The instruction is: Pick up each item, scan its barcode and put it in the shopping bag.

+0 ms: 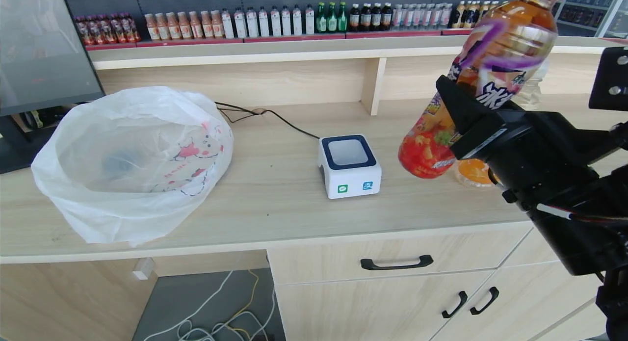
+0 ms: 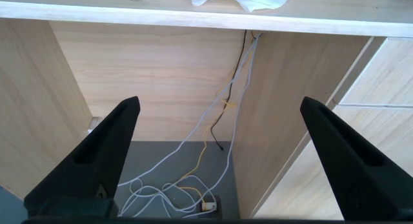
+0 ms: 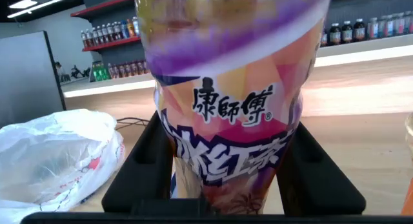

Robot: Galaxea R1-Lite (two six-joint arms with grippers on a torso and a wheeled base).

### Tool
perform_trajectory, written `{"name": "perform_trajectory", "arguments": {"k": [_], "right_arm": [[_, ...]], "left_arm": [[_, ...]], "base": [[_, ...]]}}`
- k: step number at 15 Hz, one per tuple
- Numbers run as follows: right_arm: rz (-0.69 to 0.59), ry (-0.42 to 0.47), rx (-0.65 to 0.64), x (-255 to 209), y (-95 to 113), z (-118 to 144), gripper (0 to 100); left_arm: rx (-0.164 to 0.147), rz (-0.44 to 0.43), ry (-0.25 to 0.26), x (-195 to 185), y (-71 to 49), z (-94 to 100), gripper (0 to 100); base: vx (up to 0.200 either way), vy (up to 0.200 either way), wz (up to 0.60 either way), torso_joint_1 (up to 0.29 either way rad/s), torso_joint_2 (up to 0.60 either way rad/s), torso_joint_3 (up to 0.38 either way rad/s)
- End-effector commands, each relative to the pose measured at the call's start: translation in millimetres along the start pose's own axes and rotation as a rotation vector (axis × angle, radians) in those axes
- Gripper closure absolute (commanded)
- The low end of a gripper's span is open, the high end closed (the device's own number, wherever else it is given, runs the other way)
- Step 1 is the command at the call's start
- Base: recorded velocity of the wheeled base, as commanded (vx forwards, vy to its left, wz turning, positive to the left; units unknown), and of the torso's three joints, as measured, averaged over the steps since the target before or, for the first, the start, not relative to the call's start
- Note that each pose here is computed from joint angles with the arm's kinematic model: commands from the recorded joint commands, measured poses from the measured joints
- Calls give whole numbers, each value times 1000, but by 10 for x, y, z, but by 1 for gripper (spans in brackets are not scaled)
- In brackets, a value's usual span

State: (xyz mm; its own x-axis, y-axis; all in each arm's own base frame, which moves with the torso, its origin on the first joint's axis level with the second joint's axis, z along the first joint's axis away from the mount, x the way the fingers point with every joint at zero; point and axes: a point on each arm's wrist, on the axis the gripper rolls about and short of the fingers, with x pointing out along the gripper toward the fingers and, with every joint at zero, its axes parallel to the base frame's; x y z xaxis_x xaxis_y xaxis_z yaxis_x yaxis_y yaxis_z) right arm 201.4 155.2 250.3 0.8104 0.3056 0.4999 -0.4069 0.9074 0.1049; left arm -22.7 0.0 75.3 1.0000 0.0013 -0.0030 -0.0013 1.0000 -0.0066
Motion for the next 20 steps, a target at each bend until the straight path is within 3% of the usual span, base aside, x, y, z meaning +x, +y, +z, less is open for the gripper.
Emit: {"name": "perform_trajectory", "arguments": {"k": [1, 5, 12, 20], "right_arm": [[3, -18, 6, -71, -26, 98, 100], [-16, -40, 1, -149, -107, 202, 100], [-60, -59, 2, 0, -197, 167, 100], [-52, -95, 46, 363, -105, 35, 100]], "left_arm": [[-1, 0, 0, 0, 0, 0, 0], [0, -1, 0, 0, 0, 0, 0], [2, -1, 0, 0, 0, 0, 0], [2, -1, 0, 0, 0, 0, 0]], "base": [[0, 200, 0, 12, 12, -2], [0, 200, 0, 2, -1, 4], [0, 0, 0, 0, 0, 0], [0, 0, 0, 0, 0, 0]]}}
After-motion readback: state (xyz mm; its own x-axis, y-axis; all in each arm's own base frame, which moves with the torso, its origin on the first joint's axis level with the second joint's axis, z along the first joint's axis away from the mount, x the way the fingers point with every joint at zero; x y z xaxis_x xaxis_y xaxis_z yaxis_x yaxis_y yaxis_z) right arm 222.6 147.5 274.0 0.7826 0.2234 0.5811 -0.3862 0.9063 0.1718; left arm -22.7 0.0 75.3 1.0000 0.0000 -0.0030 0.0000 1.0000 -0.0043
